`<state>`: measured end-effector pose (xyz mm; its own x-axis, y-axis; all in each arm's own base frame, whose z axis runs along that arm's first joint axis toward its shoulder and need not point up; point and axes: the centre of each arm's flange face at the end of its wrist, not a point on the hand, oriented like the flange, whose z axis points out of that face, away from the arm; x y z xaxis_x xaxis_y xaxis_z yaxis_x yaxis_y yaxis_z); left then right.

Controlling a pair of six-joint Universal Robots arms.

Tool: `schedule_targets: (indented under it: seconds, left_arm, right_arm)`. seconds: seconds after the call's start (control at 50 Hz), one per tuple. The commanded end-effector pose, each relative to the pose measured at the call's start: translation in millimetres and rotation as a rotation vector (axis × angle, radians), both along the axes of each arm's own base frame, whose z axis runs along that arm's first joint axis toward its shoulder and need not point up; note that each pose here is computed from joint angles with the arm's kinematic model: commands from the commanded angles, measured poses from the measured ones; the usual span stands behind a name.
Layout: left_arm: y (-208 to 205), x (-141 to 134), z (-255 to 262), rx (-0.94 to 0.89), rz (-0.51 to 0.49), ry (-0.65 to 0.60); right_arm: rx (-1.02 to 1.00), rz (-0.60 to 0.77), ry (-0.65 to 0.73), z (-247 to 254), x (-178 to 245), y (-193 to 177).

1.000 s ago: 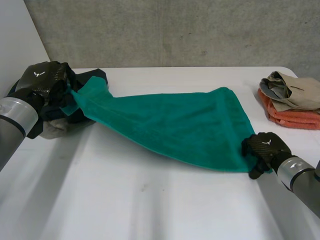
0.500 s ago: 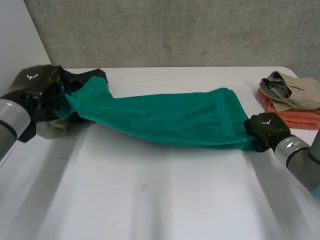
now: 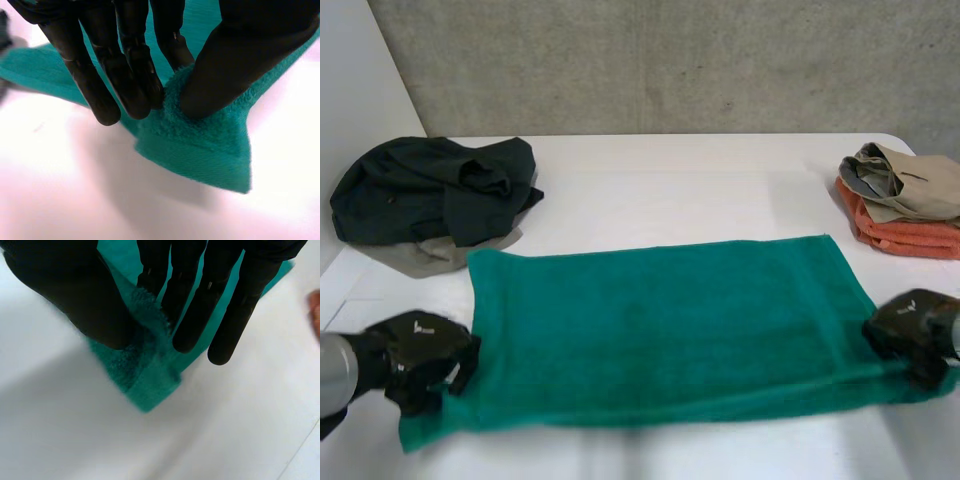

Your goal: Fold the laundry.

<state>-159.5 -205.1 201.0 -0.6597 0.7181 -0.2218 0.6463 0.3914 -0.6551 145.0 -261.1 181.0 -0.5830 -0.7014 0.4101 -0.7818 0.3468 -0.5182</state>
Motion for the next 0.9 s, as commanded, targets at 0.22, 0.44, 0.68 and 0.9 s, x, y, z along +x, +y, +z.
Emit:
schedule_targets:
  seconds: [0.22, 0.44, 0.68, 0.9]
  left_arm:
    - [-125, -35, -21, -0.375, 0.227, 0.078]
    - [-154, -58, -32, -0.428, 0.28, 0.064]
    - [-114, -43, 31, -0.493, 0.369, 0.177]
    - [-77, -38, 4, -0.451, 0.211, 0.258]
  right_arm:
    - [-0.457, -0.053, -0.212, -20, 61, -101]
    - [-0.556, -0.038, -0.223, -56, 92, -144]
    - [-0.545, -0.136, -0.381, 21, 64, -107]
    - [-0.279, -0.146, -0.317, -19, 17, -56]
